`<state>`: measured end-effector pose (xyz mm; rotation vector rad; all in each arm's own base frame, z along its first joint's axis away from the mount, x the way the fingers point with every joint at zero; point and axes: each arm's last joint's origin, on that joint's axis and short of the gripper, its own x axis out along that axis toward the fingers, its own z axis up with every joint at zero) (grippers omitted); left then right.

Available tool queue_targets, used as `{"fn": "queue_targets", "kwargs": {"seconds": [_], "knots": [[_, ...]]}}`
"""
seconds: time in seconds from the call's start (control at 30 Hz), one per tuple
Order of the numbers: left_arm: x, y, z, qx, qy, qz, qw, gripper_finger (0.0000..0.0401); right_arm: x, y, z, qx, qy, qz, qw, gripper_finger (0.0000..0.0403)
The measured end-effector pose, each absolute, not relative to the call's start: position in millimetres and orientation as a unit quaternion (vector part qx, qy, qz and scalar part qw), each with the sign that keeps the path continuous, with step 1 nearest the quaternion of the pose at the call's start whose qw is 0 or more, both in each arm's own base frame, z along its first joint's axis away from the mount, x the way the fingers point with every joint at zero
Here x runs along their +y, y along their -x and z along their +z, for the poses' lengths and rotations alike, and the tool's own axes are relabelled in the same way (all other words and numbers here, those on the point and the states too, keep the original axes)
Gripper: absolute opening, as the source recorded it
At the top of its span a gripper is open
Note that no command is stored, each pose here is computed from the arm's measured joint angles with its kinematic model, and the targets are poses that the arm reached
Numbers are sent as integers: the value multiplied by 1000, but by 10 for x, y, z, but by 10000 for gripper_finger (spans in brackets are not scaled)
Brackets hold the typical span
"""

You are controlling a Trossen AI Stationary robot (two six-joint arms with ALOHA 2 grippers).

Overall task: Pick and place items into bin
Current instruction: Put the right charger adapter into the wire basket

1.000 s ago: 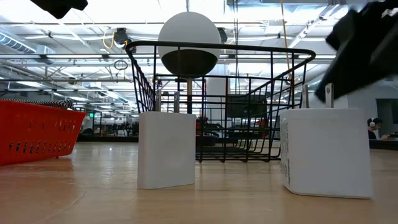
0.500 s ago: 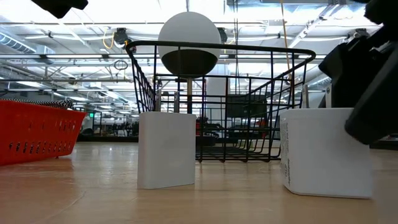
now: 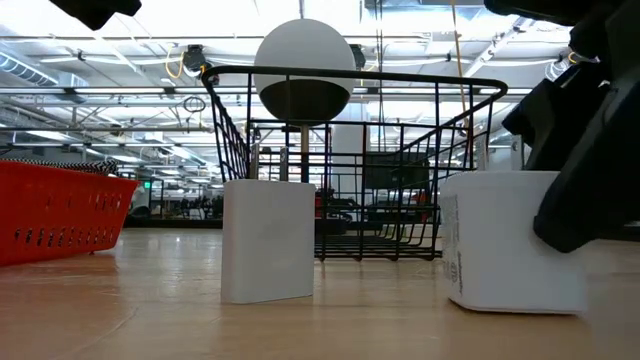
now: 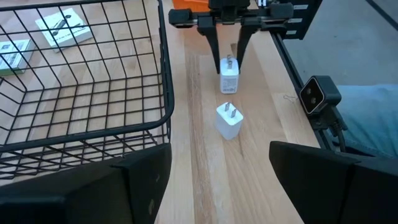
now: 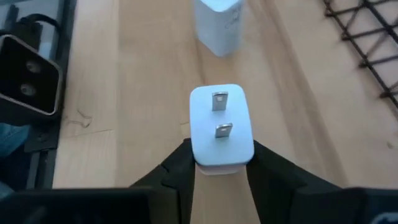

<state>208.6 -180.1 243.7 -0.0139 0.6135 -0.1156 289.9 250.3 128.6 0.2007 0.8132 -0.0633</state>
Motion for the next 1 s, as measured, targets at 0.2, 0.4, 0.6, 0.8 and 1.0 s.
{"fn": "queue_targets", "kwargs": {"seconds": [0.2,0.4,0.6,0.8,1.0], "knots": [[-1801,-2086,2437,302,7,-57,952,274,2553,-2953,1447,348,-102,8,932,110],[-1801,-2085,2437,302,6,-57,952,274,2526,-2944,1674,313,-86,15,946,113],[-1801,-2086,2437,302,7,-57,952,274,2454,-2917,1995,263,-55,15,963,113],[-1801,-2085,2437,302,6,-57,952,274,2308,-2874,2384,212,-26,12,977,113],[-1800,-2086,2437,301,4,-57,952,274,2051,-2856,2748,167,7,-14,986,115]]}}
